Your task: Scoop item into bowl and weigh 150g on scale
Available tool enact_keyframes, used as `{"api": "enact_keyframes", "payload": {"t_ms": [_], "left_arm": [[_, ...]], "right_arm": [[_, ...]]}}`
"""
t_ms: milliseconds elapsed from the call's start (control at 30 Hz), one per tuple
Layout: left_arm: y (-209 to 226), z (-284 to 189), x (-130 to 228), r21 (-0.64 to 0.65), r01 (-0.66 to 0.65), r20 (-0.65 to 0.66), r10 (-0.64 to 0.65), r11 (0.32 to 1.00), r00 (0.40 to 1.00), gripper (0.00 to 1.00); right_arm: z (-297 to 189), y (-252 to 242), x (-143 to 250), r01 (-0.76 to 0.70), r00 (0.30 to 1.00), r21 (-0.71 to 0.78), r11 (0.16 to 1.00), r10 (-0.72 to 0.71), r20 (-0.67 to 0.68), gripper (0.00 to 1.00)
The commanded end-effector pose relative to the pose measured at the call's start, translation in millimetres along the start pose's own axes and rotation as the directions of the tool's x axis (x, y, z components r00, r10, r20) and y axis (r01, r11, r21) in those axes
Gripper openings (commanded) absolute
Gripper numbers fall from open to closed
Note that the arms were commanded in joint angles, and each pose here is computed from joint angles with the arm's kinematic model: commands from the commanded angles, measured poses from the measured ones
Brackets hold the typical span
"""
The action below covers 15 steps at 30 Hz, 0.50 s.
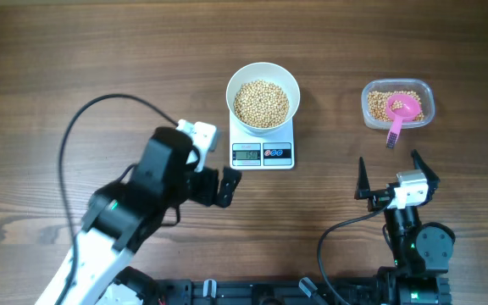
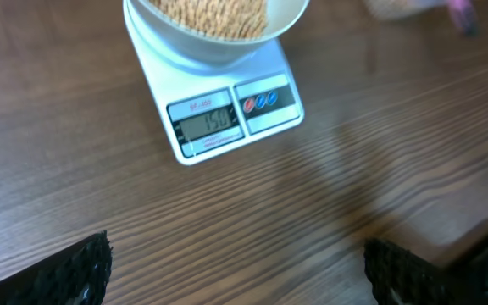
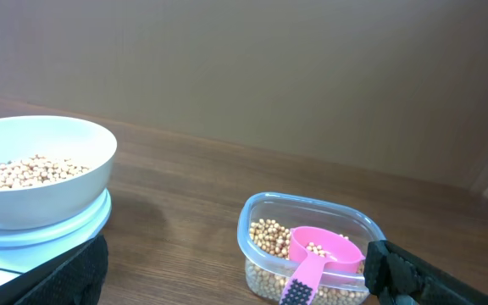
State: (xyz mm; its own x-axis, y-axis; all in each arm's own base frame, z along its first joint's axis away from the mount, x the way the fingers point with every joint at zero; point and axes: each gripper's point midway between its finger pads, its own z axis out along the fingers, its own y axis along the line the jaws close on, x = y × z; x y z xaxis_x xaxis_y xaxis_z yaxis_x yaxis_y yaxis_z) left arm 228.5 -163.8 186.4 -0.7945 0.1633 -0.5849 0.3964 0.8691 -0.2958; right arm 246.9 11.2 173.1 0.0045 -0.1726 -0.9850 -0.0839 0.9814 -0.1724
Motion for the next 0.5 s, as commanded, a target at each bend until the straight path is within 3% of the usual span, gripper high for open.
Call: {"api": "enact_keyframes", "payload": {"t_ms": [0,233,467], "left_arm": [[-6.9,-29.8,0.2,0.020,-0.039,0.080,0.037,0.999,0.996,1.00],[-13.2,-69.0,-3.5,0.043,-0.063,0.216,0.053,0.997,0.975,1.00],[19.3,-64.3,-0.3,-0.016,0.015,0.310,-0.009,1.000,0.951,1.00]], "right_arm": [[-0.7,-1.7,-3.1,0.008,1.000,0.012,1.000,-0.008,0.014,0.99],[-0.7,-1.5,-3.1,0.008,1.000,0.011,1.000,-0.008,0.014,1.00],[-0.7,-1.5,-3.1,0.008,1.000,0.011,1.000,-0.008,0.014,1.00]]}}
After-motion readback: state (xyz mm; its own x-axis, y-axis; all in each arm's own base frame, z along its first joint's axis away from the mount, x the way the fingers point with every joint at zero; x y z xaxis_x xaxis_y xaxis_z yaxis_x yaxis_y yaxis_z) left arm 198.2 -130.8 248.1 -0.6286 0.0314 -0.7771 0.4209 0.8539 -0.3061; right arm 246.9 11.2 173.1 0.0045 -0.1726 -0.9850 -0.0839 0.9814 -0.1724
